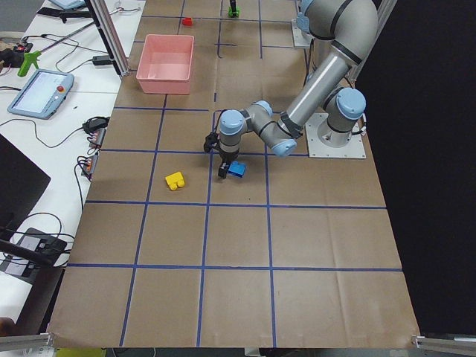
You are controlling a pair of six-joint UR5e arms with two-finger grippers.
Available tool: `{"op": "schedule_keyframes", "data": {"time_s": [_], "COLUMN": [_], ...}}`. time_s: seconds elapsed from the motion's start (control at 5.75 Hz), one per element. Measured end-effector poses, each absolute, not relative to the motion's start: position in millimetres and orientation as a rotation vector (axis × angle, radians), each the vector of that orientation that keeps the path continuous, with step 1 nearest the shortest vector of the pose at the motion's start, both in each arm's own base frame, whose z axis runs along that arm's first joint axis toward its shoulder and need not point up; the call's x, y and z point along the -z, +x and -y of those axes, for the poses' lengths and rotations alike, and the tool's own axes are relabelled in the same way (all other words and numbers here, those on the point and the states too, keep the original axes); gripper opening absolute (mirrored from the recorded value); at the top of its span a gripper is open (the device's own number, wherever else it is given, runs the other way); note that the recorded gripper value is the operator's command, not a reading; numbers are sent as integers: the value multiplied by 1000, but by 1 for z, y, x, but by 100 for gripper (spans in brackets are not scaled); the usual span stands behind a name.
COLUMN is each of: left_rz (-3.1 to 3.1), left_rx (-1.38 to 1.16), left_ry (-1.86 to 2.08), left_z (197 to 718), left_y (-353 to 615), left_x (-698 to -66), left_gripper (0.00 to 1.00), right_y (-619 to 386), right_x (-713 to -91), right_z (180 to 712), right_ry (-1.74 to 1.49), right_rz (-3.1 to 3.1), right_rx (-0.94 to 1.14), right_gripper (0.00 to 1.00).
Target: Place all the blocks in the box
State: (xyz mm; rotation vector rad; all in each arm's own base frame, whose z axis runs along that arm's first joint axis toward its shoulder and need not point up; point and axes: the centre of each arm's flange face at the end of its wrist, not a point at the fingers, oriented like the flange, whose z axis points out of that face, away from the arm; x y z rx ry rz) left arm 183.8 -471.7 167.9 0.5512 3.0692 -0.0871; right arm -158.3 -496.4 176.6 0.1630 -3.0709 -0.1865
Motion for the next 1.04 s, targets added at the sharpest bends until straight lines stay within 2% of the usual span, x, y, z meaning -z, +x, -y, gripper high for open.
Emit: {"op": "schedule_keyframes", "data": {"time_s": [0.17, 0.35, 0.52, 0.7, 1.04], "left_rz": [-3070, -3080, -3089, -3095, -3102], "left_rx": [108, 132, 143, 140, 128], "left_ry": [552, 556, 559, 558, 559], "left_z": [472, 473, 473, 473, 472], "left_y": [182, 181, 180, 180, 181], "left_x": [-172, -173, -172, -171, -168], "left_gripper": [90, 80, 76, 73, 54], "right_y": [-160, -160, -161, -161, -164], "right_x": [-177, -178, -180, -184, -215], "right_z": [497, 498, 499, 499, 508], "right_ry": [160, 154, 147, 147, 169], "right_rz": [3071, 3070, 3068, 3071, 3081], "right_rx": [186, 184, 179, 187, 207], "right_gripper": [46, 35, 11, 6, 7]}}
